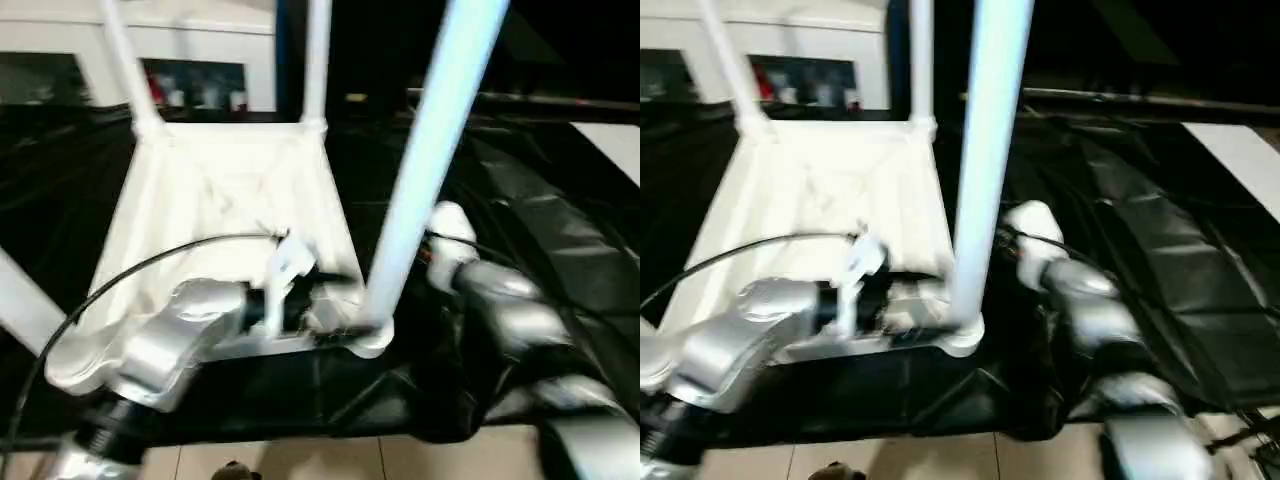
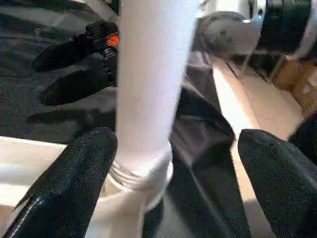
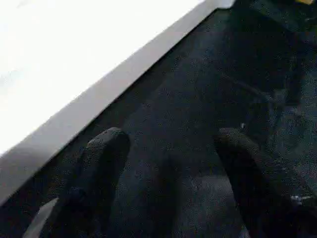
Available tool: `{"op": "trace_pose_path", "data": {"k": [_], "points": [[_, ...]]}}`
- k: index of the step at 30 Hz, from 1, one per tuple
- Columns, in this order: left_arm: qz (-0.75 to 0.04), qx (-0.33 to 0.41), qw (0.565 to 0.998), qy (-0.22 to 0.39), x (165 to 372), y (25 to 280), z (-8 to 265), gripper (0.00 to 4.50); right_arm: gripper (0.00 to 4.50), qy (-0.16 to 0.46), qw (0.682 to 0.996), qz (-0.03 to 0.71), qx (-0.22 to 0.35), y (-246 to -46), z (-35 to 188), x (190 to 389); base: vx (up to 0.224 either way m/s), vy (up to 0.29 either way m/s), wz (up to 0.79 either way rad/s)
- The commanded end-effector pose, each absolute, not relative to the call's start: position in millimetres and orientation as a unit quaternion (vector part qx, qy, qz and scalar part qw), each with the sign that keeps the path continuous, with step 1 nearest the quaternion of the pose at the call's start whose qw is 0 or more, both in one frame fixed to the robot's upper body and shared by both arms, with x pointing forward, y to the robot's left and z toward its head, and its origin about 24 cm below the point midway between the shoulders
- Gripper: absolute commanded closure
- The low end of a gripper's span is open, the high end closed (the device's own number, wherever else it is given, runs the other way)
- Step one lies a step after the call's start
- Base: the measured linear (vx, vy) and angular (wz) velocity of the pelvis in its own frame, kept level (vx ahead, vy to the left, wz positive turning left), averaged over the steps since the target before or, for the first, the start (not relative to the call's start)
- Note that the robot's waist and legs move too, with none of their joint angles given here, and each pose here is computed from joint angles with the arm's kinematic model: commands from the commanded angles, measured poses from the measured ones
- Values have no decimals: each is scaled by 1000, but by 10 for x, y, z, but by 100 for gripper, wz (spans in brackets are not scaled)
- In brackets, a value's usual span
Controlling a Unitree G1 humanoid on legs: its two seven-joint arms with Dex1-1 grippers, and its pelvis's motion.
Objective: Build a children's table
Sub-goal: Rotate table base
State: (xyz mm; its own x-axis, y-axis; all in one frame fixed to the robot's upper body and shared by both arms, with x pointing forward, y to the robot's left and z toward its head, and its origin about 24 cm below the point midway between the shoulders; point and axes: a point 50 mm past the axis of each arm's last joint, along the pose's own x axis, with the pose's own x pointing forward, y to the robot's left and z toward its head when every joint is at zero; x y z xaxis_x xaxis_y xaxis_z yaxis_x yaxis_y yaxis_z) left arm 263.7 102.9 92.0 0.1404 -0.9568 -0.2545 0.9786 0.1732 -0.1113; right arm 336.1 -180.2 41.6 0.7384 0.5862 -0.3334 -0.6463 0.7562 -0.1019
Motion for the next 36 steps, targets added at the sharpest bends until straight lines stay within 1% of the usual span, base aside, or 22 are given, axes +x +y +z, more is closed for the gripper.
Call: {"op": "trace_pose_path", "data": {"k": [1, 2, 3, 4, 5, 7, 9, 10, 11, 12, 13, 14, 17, 18, 19, 21, 24, 26, 27, 28, 34, 36], "points": [[-662, 54, 736, 134, 2626, 1010, 953, 1, 122, 141, 916, 355, -121, -1862, 477, 3323, 0, 0, 0], [-663, 60, 734, 137, 2630, 1029, 950, 1, 122, 142, 914, 359, -126, -1890, 485, 3302, 0, 0, 0], [-662, 64, 734, 141, 2645, 1052, 946, 29, 122, 145, 910, 367, -128, -1912, 495, 3276, 0, 0, 0], [-652, 90, 738, 151, 2695, 1092, 909, 37, 122, 150, 902, 384, -130, -1957, 533, 3213, 0, 0, 0], [-637, 142, 740, 160, 2778, 1154, 844, 37, 122, 159, 882, 423, -137, -1998, 603, 3083, 0, 0, 0], [-632, 154, 741, 166, 2807, 1170, 819, 51, 122, 164, 871, 441, -141, -2008, 634, 3021, 0, 0, 0], [-619, 174, 746, 172, 2863, 1180, 788, 85, 122, 172, 855, 467, -150, -2020, 687, 2930, 0, 0, 0], [-609, 175, 752, 183, 2892, 1192, 771, 85, 122, 175, 850, 471, -156, -2022, 706, 2911, 0, 0, 0], [-599, 189, 752, 200, 2919, 1217, 744, 86, 122, 171, 849, 471, -169, -2024, 744, 2916, 0, 0, 0], [-599, 194, 750, 203, 2922, 1222, 739, 100, 122, 170, 849, 470, -170, -2024, 758, 2919, 0, 0, 0], [-598, 191, 751, 207, 2924, 1227, 735, 116, 122, 168, 850, 469, -171, -2024, 773, 2928, 0, 0, 0], [-601, 186, 749, 208, 2920, 1224, 733, 116, 122, 168, 850, 468, -173, -2025, 790, 2930, 0, 0, 0], [-613, 170, 743, 210, 2885, 1213, 730, 148, 122, 169, 851, 466, -175, -2018, 830, 2932, 0, 0, 0], [-617, 165, 740, 210, 2872, 1209, 726, 148, 122, 170, 851, 465, -175, -2014, 844, 2928, 0, 0, 0], [-617, 163, 741, 211, 2870, 1209, 721, 162, 122, 172, 851, 465, -174, -2011, 849, 2924, 0, 0, 0], [-616, 159, 741, 218, 2856, 1213, 701, 174, 122, 174, 850, 466, -172, -1999, 849, 2917, 0, 0, 0], [-619, 154, 736, 226, 2832, 1220, 686, 208, 122, 175, 850, 465, -174, -1992, 846, 2921, 0, 0, 0], [-622, 154, 733, 230, 2815, 1224, 679, 220, 122, 177, 850, 464, -174, -1994, 842, 2917, 0, 0, 0], [-622, 155, 733, 230, 2814, 1224, 677, 233, 122, 177, 850, 464, -175, -1996, 841, 2914, 0, 0, 0], [-619, 159, 733, 232, 2814, 1226, 670, 233, 122, 179, 850, 464, -175, -1997, 836, 2908, 0, 0, 0], [-620, 174, 723, 250, 2778, 1245, 605, 287, 122, 187, 847, 464, -179, -1989, 815, 2881, 0, 0, 0], [-622, 176, 720, 253, 2766, 1253, 601, 296, 122, 188, 847, 464, -179, -1989, 812, 2879, 0, 0, 0]]}}
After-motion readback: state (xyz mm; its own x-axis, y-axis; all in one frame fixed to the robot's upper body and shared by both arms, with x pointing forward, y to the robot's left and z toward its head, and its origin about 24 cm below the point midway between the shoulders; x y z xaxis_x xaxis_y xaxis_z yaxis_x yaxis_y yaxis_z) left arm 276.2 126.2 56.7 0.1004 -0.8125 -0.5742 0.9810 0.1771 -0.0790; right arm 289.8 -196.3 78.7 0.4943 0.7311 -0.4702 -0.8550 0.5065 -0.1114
